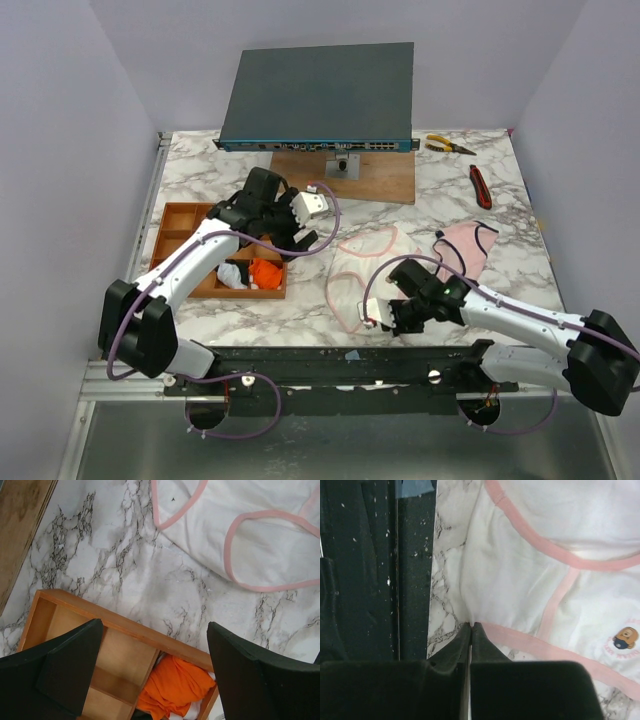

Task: Roll the underwear
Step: Fold the underwear at the center of the board.

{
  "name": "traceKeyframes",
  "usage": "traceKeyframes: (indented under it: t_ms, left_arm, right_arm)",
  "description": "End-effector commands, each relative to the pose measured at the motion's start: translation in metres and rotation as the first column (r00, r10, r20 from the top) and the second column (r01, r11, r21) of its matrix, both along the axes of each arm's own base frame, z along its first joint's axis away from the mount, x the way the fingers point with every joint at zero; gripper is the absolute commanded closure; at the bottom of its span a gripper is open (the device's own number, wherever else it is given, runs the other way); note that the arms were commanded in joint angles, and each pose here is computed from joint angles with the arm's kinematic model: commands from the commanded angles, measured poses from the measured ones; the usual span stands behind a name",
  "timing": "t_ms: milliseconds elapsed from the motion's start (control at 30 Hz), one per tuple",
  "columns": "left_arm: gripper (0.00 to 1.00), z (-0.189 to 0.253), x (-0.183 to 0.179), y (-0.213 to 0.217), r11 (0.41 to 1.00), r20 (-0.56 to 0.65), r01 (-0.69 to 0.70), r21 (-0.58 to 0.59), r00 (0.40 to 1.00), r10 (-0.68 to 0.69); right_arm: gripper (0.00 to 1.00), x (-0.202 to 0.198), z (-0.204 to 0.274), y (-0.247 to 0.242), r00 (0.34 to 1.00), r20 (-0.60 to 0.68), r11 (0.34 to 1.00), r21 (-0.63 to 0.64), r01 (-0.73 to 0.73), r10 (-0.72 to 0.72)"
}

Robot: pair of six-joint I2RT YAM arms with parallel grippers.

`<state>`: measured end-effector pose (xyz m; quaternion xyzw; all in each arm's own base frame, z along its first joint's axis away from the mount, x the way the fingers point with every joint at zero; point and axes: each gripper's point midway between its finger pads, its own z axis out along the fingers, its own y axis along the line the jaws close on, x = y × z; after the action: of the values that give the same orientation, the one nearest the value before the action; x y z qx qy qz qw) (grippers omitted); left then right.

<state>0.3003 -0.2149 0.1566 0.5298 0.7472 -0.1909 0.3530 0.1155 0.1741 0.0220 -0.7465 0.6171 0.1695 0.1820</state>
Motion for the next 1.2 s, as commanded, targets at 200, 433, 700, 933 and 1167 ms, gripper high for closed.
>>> traceKeyframes:
  t_ms: [200,433,700,933,1167]
  left_arm:
    - [0.13,-0.003,-0.027,-0.002,0.997,0.082,0.063,-0.045,0.995,-0.06]
    - [0.13,-0.017,-0.065,-0.02,0.974,0.21,0.213,-0.073,0.959,-0.193]
    - [0.17,-0.032,-0.089,-0.053,0.95,0.162,0.303,-0.075,0.944,-0.288]
    - [0.19,-0.035,-0.102,-0.082,0.92,0.131,0.367,-0.136,0.927,-0.35]
    - [0.21,-0.039,-0.124,-0.105,0.889,0.052,0.417,-0.189,0.909,-0.414]
  right_arm:
    - [0.99,0.021,0.05,0.024,0.99,0.035,0.986,0.108,0.129,-0.134]
    - [0.99,0.032,0.045,0.025,0.965,-0.051,0.959,0.114,0.26,-0.256]
    - [0.99,0.067,0.054,0.019,0.906,-0.154,0.899,0.142,0.415,-0.394]
    - [0.99,0.083,0.053,0.019,0.872,-0.215,0.87,0.139,0.473,-0.44]
    - [0.99,0.089,0.051,0.015,0.855,-0.218,0.855,0.126,0.504,-0.471]
